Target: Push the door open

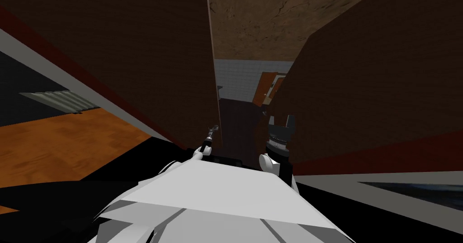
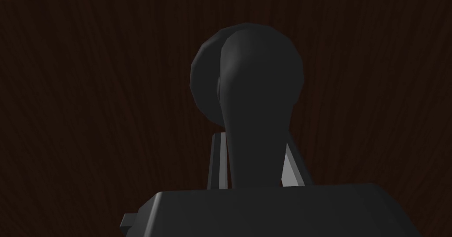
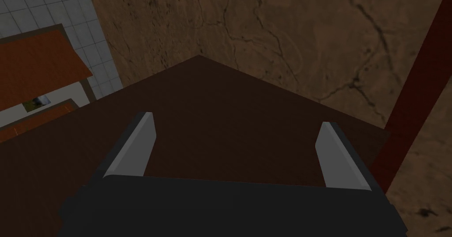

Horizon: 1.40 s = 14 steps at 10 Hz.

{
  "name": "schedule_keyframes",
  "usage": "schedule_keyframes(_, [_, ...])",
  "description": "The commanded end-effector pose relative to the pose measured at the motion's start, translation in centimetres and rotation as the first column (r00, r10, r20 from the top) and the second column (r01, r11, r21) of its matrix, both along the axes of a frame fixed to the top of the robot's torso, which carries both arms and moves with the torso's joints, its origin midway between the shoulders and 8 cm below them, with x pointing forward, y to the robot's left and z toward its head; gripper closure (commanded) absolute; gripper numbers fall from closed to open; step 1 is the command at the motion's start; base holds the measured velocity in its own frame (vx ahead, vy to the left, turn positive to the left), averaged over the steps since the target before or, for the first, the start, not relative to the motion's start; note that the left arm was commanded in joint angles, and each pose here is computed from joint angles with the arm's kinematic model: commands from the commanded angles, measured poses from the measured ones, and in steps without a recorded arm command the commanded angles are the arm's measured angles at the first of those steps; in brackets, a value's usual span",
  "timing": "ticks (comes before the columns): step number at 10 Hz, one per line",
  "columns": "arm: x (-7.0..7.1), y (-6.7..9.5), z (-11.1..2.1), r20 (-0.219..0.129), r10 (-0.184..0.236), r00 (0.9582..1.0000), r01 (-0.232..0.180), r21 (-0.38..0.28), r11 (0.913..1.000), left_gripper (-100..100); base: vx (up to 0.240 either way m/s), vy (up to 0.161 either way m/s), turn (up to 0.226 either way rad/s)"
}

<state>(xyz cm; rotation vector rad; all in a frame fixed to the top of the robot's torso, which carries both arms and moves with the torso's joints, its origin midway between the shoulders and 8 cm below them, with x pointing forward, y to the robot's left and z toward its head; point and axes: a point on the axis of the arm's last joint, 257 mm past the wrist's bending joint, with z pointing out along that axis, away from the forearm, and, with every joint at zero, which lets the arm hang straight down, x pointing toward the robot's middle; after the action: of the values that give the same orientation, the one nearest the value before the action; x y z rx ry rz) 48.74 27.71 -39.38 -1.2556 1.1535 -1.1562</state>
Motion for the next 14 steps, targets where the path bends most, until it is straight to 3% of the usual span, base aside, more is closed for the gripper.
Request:
schedule_keyframes(1, [-0.3,1.9,0.3,0.008,0.035,0.9994,-0.035,0.007,0.9994,100,0.175,-0.092,0.071])
schedule_keyframes(2, [-0.3,1.9,0.3,0.008,0.035,0.9994,-0.035,0.007,0.9994,100,0.104,-0.051,0.041])
schedule_keyframes(4, [-0.5,3.6,0.3,0.008,0.075,0.9971,-0.075,0.008,0.9971,100,0.167,-0.061,0.054])
schedule_keyframes(9, [-1.2,6.9,0.3,0.007,0.152,0.9884,-0.152,0.008,0.9884,100,0.202,-0.085,0.063])
schedule_keyframes(10, [-1.2,6.9,0.3,0.007,0.152,0.9884,-0.152,0.008,0.9884,100,0.138,-0.05,0.024])
schedule_keyframes(11, [-1.5,8.0,0.3,0.006,0.179,0.9839,-0.179,0.009,0.9839,100,0.163,-0.069,0.063])
schedule_keyframes(14, [-1.9,9.6,0.2,0.006,0.216,0.9763,-0.216,0.009,0.9763,100,0.191,-0.085,0.067])
